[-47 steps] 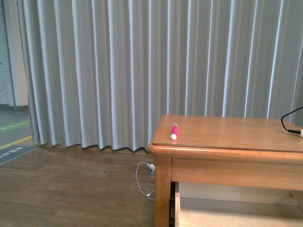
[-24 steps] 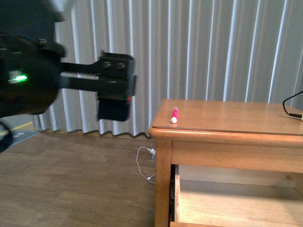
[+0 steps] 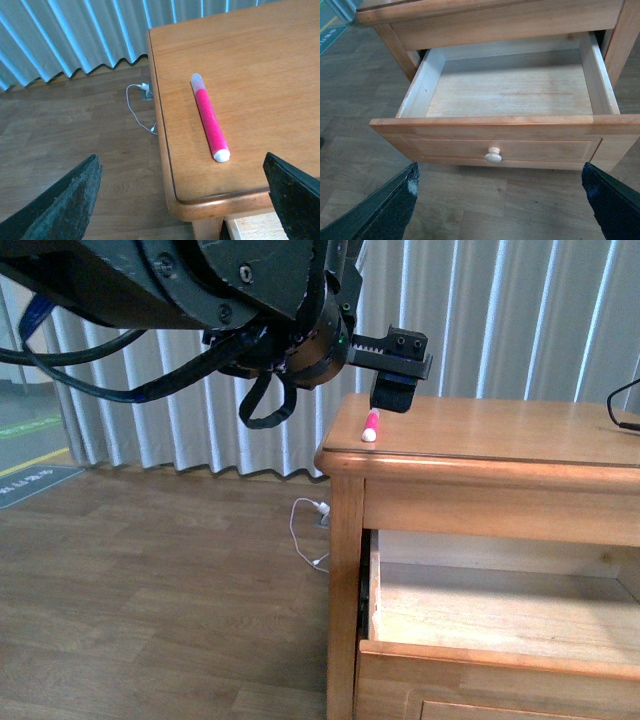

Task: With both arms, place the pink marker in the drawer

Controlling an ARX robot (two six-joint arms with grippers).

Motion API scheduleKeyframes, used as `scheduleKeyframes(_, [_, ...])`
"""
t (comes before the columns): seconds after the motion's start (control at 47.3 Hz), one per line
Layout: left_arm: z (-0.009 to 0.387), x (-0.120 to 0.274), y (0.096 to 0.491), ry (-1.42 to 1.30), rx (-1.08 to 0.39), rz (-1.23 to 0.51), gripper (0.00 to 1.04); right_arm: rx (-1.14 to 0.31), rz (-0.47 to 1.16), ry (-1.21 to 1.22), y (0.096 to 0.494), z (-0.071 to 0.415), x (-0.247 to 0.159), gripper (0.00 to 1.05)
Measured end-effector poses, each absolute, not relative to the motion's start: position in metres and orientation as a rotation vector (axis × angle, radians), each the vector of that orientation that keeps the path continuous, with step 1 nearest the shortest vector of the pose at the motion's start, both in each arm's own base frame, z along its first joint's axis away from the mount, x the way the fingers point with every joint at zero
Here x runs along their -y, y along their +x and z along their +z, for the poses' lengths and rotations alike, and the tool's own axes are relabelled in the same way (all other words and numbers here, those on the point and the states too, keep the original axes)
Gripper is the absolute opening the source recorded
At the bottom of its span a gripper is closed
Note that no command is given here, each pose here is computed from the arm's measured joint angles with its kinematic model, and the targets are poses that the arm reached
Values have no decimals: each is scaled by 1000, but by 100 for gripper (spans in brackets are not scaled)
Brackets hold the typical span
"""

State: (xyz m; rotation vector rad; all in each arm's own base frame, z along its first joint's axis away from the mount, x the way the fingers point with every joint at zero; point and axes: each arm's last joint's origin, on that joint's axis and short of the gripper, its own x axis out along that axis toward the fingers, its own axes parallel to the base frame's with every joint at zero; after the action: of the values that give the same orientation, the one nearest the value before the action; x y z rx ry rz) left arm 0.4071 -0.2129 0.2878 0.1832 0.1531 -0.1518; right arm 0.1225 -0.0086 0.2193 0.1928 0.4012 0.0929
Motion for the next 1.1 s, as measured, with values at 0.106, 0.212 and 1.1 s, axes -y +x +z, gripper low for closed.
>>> scheduleKeyframes(0.106, [283, 219, 422, 185, -169, -146, 98, -401, 93, 193, 122, 219, 9, 96])
scheduleKeyframes(0.212, [277, 225, 434, 177, -196, -144, 98, -401, 93, 193, 122, 219, 9, 96])
scheduleKeyframes(1.1, [247, 249, 490, 163, -294, -156, 98, -401, 93, 193, 122, 219, 9, 96])
